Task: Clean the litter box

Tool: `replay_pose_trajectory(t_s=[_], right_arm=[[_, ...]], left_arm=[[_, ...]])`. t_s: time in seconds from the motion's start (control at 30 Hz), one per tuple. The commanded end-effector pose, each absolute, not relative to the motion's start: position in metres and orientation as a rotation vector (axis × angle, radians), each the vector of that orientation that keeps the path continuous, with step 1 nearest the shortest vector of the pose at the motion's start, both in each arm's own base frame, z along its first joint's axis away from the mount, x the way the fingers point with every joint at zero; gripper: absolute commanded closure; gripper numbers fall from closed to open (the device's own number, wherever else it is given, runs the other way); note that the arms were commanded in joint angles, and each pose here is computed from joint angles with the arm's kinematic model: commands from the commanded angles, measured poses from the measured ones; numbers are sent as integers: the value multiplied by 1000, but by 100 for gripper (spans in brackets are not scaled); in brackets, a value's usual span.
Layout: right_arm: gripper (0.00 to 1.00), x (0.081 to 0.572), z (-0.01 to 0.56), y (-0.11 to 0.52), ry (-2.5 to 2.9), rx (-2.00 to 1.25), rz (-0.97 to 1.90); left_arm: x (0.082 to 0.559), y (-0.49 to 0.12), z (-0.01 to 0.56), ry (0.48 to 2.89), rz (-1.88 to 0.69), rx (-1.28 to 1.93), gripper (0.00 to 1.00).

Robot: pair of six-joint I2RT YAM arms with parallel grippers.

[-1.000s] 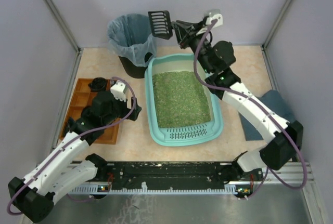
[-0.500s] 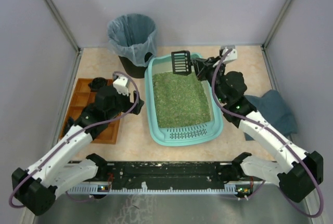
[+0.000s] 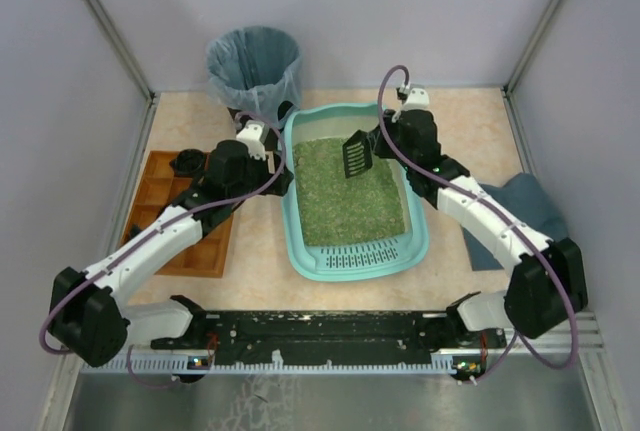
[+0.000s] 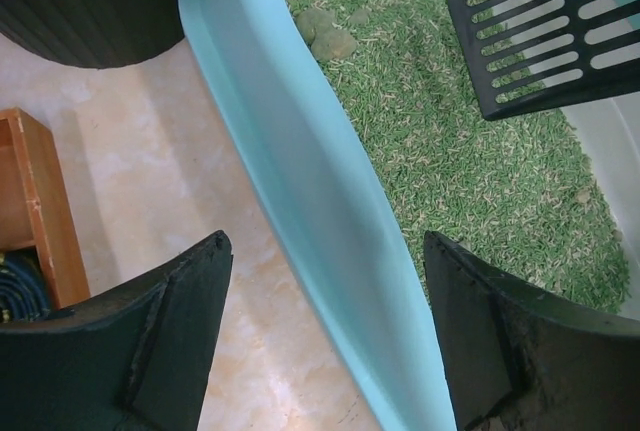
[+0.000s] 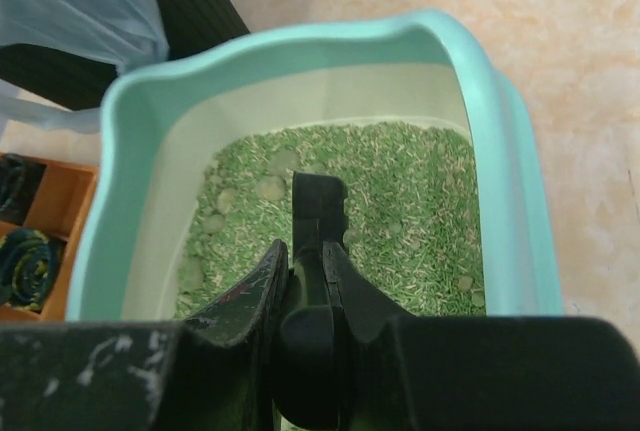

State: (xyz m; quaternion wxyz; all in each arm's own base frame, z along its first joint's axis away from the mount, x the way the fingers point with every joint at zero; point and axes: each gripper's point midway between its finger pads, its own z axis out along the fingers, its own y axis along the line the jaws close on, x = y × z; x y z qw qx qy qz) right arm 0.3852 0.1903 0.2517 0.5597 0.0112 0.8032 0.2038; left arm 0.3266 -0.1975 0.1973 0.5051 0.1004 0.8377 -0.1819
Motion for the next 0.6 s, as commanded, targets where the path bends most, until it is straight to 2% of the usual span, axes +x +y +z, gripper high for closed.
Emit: replay_pose_trajectory(t_s=[0.0, 0.37, 0.57], right_arm=[[100, 413, 268, 197, 1873, 72, 508], [100, 446, 278, 185, 1932, -72, 235], [100, 450, 275, 182, 1978, -173, -18]], left_arm=[[344, -208, 215, 1963, -490, 185, 20], [358, -203, 215, 1967, -416, 158, 26], [344, -162, 251, 1772, -342, 30, 26]])
